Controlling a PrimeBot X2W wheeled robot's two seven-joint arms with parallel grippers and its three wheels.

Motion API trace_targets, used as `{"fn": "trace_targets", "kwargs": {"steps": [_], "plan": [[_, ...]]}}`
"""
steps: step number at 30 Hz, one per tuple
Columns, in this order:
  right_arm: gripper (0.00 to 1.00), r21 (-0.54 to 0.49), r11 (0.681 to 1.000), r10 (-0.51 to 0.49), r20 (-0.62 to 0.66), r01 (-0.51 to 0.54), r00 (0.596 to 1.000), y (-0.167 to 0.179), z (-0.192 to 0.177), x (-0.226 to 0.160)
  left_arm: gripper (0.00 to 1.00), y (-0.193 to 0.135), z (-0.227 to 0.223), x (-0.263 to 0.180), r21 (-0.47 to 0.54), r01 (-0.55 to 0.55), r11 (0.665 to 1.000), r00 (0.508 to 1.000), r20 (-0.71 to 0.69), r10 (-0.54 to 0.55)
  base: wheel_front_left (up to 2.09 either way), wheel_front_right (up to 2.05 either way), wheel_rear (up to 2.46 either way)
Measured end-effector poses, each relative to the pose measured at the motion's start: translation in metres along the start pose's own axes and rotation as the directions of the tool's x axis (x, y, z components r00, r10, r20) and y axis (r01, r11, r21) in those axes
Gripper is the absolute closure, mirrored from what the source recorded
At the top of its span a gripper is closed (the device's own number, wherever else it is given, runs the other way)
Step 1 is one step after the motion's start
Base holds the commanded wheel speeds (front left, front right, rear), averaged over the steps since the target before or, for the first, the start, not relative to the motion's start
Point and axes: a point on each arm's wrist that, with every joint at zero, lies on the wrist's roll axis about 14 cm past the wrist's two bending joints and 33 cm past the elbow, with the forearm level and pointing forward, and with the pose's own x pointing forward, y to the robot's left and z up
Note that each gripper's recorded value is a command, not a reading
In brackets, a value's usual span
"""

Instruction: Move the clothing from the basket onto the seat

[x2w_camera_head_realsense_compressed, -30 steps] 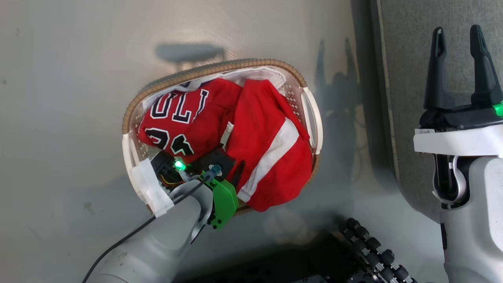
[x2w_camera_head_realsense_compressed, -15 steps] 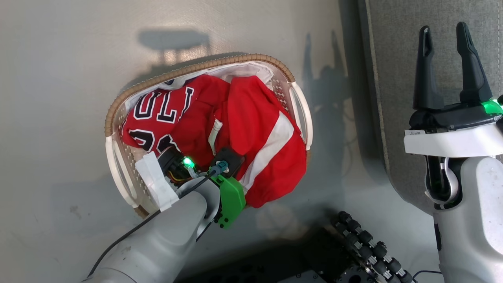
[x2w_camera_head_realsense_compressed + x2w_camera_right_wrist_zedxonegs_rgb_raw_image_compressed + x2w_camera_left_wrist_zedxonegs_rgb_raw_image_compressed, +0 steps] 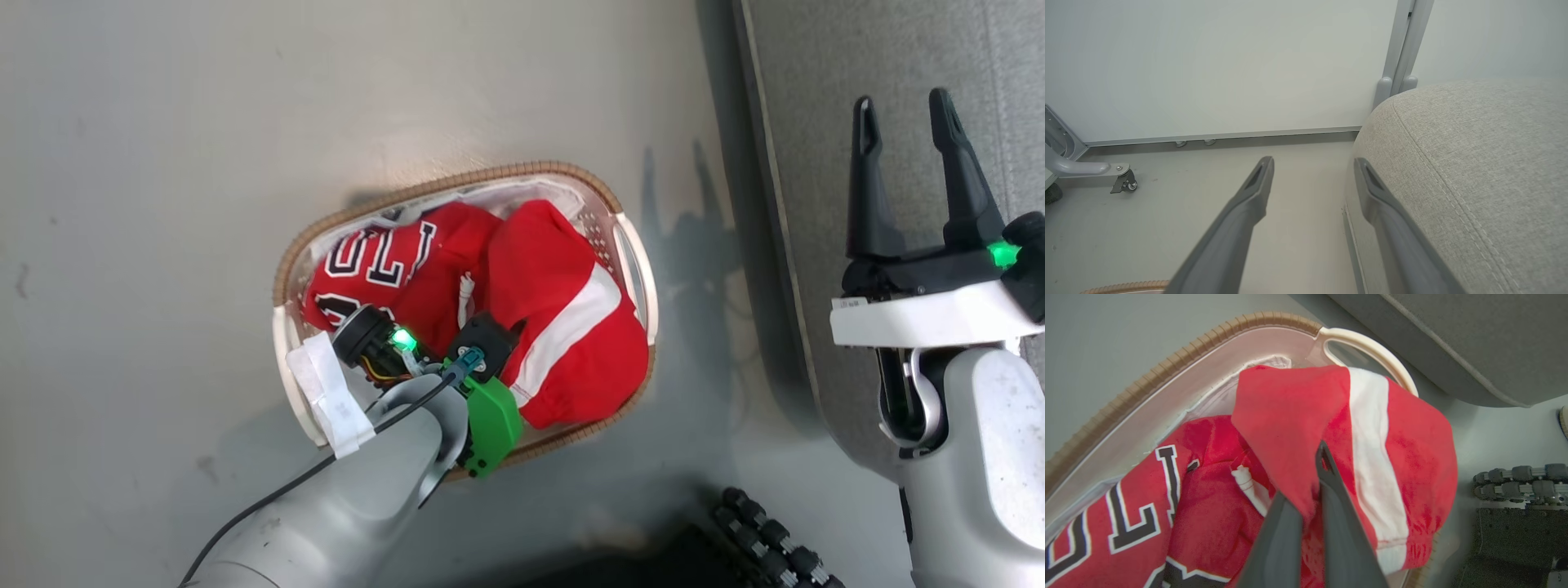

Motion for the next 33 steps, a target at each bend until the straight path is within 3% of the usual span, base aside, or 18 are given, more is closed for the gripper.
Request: {"fn": "trace_targets", "kwargs": {"steps": [3,8,12,19,23,33], "plan": [[0.0,-0.009,1.0,0.002,0.019,-0.002,1.0,0.001,0.012,-0.007,1.0,0.001,0.034,-0.008,0.023,-0.033,0.999,0.996,0.085,0.031,0.0,0.0,0.0],[0.0,-0.008,1.0,0.009,0.052,-0.008,0.999,0.005,0.034,-0.022,1.0,0.006,0.083,-0.035,0.157,-0.11,0.981,0.976,0.206,0.076,0.0,0.0,0.0],[0.0,0.003,1.0,0.021,0.073,-0.021,0.997,0.01,0.049,-0.037,1.0,0.005,0.117,-0.062,0.318,-0.177,0.931,0.956,0.282,0.085,0.0,0.0,0.0],[0.0,0.013,0.999,0.048,0.113,-0.05,0.992,0.021,0.073,-0.066,1.0,-0.008,0.165,-0.109,0.447,-0.273,0.851,0.916,0.392,0.088,0.0,0.0,0.0],[0.0,0.015,0.997,0.073,0.148,-0.076,0.986,0.029,0.088,-0.083,1.0,-0.015,0.202,-0.138,0.513,-0.344,0.786,0.883,0.462,0.085,0.0,0.0,0.0],[0.0,0.012,0.99,0.129,0.274,-0.138,0.953,0.048,0.136,-0.106,1.0,-0.051,0.32,-0.218,0.636,-0.533,0.558,0.77,0.638,0.01,0.0,0.0,0.0]]}}
